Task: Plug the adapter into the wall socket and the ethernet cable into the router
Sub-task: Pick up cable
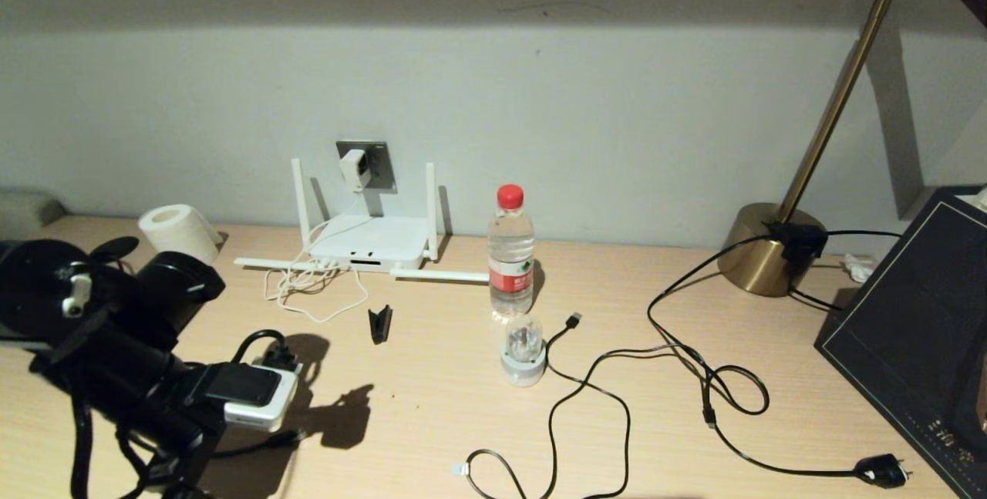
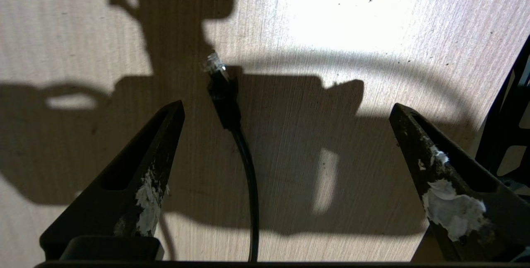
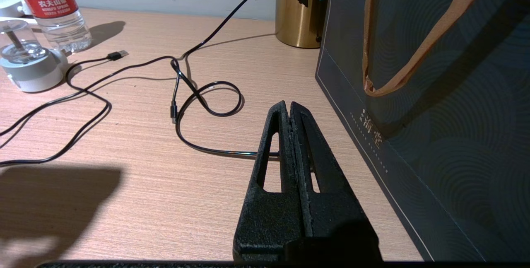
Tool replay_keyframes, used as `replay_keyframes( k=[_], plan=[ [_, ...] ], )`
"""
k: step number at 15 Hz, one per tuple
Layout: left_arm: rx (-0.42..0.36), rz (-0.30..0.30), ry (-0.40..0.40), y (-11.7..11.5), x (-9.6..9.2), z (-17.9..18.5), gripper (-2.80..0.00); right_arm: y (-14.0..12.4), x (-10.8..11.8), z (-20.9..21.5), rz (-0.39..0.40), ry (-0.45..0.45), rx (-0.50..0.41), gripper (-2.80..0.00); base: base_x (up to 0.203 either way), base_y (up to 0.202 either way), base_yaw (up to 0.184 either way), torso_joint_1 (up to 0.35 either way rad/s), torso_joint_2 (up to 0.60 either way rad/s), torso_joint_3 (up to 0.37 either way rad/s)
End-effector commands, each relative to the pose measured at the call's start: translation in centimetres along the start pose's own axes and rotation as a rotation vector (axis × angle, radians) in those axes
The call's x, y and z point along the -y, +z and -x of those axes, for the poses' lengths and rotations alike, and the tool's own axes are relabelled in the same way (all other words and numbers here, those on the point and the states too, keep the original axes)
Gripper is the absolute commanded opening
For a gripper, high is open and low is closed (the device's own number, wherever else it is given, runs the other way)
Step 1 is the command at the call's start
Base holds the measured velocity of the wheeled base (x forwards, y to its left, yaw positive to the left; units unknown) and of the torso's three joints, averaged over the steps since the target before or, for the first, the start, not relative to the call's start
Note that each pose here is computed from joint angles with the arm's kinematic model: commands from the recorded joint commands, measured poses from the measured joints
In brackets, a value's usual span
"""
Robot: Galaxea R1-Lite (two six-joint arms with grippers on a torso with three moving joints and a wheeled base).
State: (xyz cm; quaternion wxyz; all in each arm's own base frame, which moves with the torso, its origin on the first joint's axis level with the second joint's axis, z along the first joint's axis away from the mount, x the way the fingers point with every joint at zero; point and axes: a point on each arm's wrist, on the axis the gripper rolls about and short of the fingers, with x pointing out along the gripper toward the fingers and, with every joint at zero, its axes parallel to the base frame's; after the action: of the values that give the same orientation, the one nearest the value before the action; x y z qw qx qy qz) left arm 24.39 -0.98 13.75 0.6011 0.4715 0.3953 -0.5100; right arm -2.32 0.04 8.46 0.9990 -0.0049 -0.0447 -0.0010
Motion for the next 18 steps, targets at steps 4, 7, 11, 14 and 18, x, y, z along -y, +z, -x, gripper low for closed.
replay_keyframes(
  k=[4, 7, 11, 14, 18],
  plan=[
    [-0.004, 0.001, -0.033, -0.4, -0.9, -1.6, 0.00, -0.9, 0.0, -0.2, 0.000, 0.000, -0.034, -2.80, 0.000, 0.000, 0.000, 0.000, 0.00, 0.000],
    [-0.010, 0.004, -0.032, -0.7, -1.4, -2.5, 0.00, -1.0, 0.0, -0.2, 0.000, 0.000, -0.034, -2.80, 0.000, 0.000, 0.000, 0.000, 0.00, 0.000],
    [-0.028, 0.006, -0.025, -0.9, -2.0, -2.9, 0.00, -1.0, 0.0, -0.2, 0.000, 0.000, -0.036, -2.80, 0.000, 0.000, 0.000, 0.000, 0.00, 0.000],
    [-0.037, 0.018, -0.028, -1.3, -2.1, -3.1, 0.00, -1.0, 0.0, -0.2, 0.000, 0.000, -0.035, -2.80, 0.000, 0.000, 0.000, 0.000, 0.00, 0.000],
    [-0.037, 0.025, -0.037, -1.4, -2.0, -3.1, -2.80, -0.9, 0.0, -0.2, 0.000, 0.000, -0.034, -2.80, 0.000, 0.000, 0.000, 0.000, 0.00, 0.000]
  ],
)
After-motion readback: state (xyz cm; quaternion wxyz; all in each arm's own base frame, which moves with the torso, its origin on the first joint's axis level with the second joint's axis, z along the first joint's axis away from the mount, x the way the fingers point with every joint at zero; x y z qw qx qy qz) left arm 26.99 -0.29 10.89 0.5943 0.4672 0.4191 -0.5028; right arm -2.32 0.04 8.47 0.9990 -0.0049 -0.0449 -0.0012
